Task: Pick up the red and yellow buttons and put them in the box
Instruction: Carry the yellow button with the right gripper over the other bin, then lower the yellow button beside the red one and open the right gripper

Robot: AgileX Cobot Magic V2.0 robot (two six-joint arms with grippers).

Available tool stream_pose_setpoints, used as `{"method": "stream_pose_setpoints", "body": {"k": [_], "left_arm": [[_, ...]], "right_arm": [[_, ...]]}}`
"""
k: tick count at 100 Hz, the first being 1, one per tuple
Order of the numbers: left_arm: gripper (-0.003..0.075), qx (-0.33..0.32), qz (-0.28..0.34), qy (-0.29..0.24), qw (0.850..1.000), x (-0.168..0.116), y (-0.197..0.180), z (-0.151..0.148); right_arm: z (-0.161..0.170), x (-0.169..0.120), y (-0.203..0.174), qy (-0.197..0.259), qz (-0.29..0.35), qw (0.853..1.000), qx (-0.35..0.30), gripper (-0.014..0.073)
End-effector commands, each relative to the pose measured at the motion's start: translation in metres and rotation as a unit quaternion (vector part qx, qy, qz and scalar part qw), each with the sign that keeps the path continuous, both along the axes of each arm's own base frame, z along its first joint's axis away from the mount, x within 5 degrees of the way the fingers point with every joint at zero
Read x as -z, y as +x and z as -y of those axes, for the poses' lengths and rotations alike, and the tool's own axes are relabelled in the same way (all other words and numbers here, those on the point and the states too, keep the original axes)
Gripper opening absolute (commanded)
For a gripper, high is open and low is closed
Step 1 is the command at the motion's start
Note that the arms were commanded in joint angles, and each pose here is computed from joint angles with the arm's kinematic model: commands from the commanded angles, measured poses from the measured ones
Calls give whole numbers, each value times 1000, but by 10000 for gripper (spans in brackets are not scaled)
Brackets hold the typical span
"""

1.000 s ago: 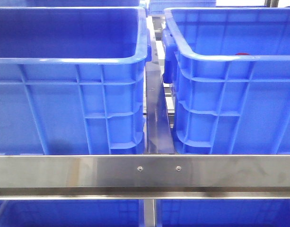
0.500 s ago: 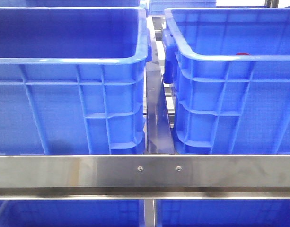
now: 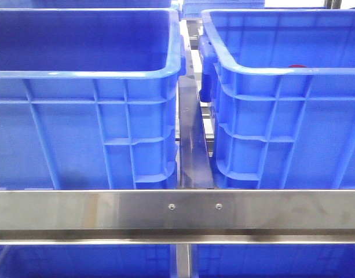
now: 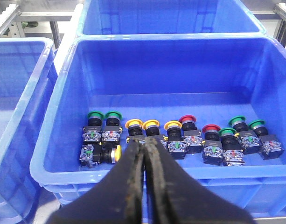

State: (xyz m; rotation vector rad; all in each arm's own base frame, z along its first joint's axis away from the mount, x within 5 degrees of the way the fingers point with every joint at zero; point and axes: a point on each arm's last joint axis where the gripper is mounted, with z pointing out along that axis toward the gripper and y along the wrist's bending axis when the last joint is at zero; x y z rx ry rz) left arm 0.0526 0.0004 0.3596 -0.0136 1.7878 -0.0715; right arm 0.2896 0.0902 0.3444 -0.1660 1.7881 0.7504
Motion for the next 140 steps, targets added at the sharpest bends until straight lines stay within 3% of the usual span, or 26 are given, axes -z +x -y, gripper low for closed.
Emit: {"method": "stream_pose_setpoints", "body": {"k": [1, 27, 53, 72, 93, 140], "left_arm": [[-19, 3, 43, -11, 999, -13, 1, 1], [-19, 3, 43, -11, 999, -13, 1, 1], [-19, 3, 43, -11, 999, -13, 1, 1], [-19, 3, 43, -11, 999, -13, 1, 1], [-19, 3, 42, -11, 999, -13, 1, 1], [-19, 3, 42, -11, 999, -13, 1, 1]], "right_arm": [[14, -23, 0, -16, 42, 997, 66, 90], [53, -13, 8, -115, 11, 963, 244, 90], [114, 0, 22, -110, -14, 943, 313, 90], [146, 25, 51, -103, -44, 941, 319, 90], [148, 40, 82, -142, -44, 945, 290, 90], [154, 77, 129, -162, -66, 948, 264, 90]]}}
